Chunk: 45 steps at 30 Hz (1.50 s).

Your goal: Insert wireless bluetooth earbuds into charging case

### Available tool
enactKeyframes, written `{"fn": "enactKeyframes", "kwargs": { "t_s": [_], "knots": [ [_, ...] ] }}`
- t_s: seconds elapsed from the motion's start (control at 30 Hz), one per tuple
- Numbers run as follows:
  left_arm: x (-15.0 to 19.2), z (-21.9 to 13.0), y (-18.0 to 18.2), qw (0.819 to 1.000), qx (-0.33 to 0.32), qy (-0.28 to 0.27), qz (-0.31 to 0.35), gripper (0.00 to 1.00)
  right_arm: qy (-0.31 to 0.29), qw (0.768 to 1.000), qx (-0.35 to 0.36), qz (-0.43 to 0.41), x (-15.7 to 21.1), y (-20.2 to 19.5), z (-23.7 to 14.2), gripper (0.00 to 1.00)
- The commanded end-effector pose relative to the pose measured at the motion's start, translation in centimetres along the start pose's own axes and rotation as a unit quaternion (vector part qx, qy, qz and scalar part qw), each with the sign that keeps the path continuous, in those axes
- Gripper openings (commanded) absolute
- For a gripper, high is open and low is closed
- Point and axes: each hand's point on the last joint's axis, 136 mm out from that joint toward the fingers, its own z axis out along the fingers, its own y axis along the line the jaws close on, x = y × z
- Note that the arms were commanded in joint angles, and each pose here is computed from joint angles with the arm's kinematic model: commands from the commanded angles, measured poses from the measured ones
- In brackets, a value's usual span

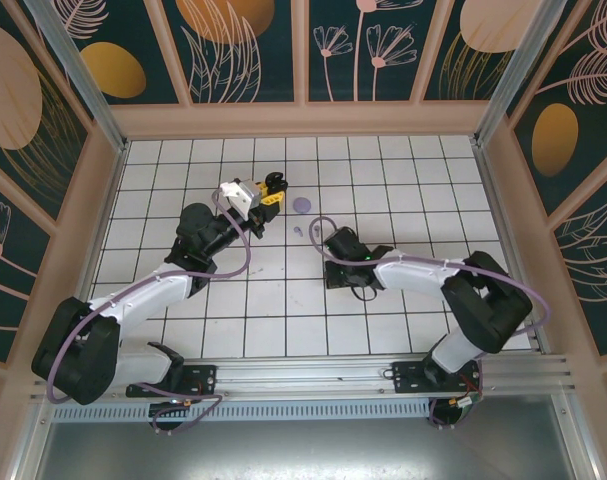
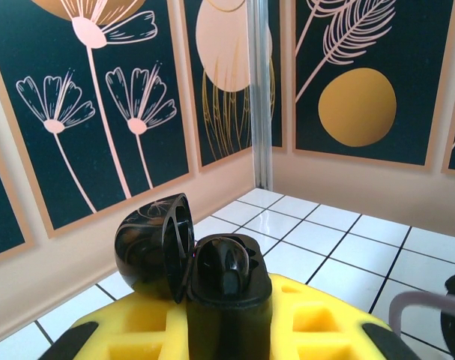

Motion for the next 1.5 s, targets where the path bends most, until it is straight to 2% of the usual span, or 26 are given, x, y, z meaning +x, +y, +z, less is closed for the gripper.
{"fn": "enactKeyframes", "kwargs": {
  "t_s": [0.0,0.07,0.2,0.33,0.37,0.43,0.57,0.7,1.07,1.47],
  "knots": [
    [-0.9,-0.4,-0.1,1.000,-0.005,-0.013,0.005,0.00,0.018,0.998,0.041,-0.037,0.5,-0.1,0.7,0.05],
    [-0.8,-0.5,-0.1,1.000,-0.005,-0.013,0.006,0.00,0.023,0.997,0.056,-0.048,0.7,0.0,1.0,0.09],
    [-0.9,-0.6,-0.1,1.000,-0.005,-0.014,0.011,0.00,0.021,0.996,0.065,-0.062,0.2,0.9,0.7,0.25],
    [-1.0,-0.7,-0.2,1.000,-0.005,-0.015,0.011,0.00,0.008,0.997,0.062,-0.055,-1.4,2.0,-0.5,0.31],
    [-1.0,-0.7,-0.2,1.000,-0.006,-0.016,0.011,0.00,0.003,0.997,0.060,-0.049,-1.9,2.3,-1.0,0.34],
    [-1.3,-0.8,0.0,1.000,-0.011,-0.019,0.012,0.00,-0.010,0.998,0.050,-0.033,-3.0,3.0,-2.3,0.45],
    [-1.8,-1.1,0.4,0.999,-0.027,-0.025,0.009,0.00,-0.024,0.998,0.043,0.036,-4.7,3.3,-4.6,0.53],
    [-1.8,-1.0,0.7,0.999,-0.035,-0.021,0.007,0.00,0.005,0.991,0.035,0.132,-3.6,2.4,-5.0,0.54],
    [-2.2,-1.0,0.4,0.999,-0.024,-0.027,0.001,0.00,0.063,0.967,0.027,0.245,0.6,1.7,-2.4,0.49],
    [-2.3,-1.0,0.0,0.999,-0.012,-0.042,-0.010,0.00,0.059,0.956,0.056,0.282,0.6,1.7,-0.5,0.41]
  ]
}}
